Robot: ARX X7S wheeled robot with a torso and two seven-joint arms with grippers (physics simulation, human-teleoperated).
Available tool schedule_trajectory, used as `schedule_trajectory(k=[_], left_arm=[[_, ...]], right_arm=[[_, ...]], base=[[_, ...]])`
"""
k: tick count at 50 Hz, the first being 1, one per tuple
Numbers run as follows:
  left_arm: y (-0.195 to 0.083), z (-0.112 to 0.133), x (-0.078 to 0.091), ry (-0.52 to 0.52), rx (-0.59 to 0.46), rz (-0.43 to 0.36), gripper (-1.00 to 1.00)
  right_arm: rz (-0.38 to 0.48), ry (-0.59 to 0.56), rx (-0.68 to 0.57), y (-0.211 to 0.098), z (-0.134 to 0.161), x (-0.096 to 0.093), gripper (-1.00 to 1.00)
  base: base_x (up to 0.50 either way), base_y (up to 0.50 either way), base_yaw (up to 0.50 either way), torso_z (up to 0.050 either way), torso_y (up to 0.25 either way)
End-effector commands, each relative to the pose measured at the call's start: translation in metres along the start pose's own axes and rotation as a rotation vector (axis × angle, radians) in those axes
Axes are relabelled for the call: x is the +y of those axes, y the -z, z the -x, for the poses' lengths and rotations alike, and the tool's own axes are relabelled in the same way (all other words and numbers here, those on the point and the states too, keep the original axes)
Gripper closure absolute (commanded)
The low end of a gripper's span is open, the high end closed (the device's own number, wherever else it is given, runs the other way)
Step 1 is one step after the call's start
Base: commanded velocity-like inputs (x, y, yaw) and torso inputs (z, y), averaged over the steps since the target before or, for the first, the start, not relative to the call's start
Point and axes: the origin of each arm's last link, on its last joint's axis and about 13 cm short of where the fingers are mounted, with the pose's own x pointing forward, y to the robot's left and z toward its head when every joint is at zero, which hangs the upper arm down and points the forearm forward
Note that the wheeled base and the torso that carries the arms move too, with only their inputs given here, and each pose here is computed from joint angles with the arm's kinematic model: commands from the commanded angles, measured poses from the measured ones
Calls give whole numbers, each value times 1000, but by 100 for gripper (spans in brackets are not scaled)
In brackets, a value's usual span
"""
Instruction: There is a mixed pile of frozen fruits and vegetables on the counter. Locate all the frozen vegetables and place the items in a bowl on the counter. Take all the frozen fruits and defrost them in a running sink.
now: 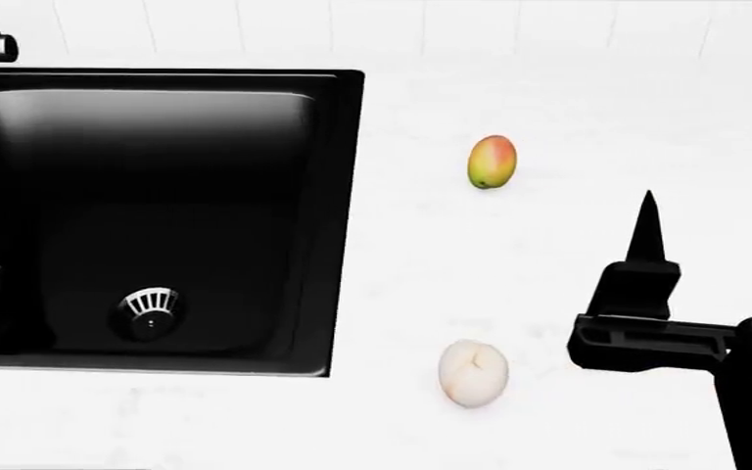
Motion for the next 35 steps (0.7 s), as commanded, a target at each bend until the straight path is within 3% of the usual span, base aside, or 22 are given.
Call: schedule_trajectory(k=[1,17,21,35], left_arm=[[0,0,1,-1,2,2,-100],[0,0,1,0,2,5,-100],[2,-1,0,2,27,33,-100],[1,1,0,12,9,21,-100]], right_arm=[[1,-4,4,1,0,0,-100],[-2,-5,9,1,0,0,-100],[-1,-4,10,1,0,0,-100],[0,5,19,0,0,0,-100]], base=[[0,-500,0,0,0],[0,-355,0,0,0],[0,-29,0,0,0],[0,0,0,0,0]])
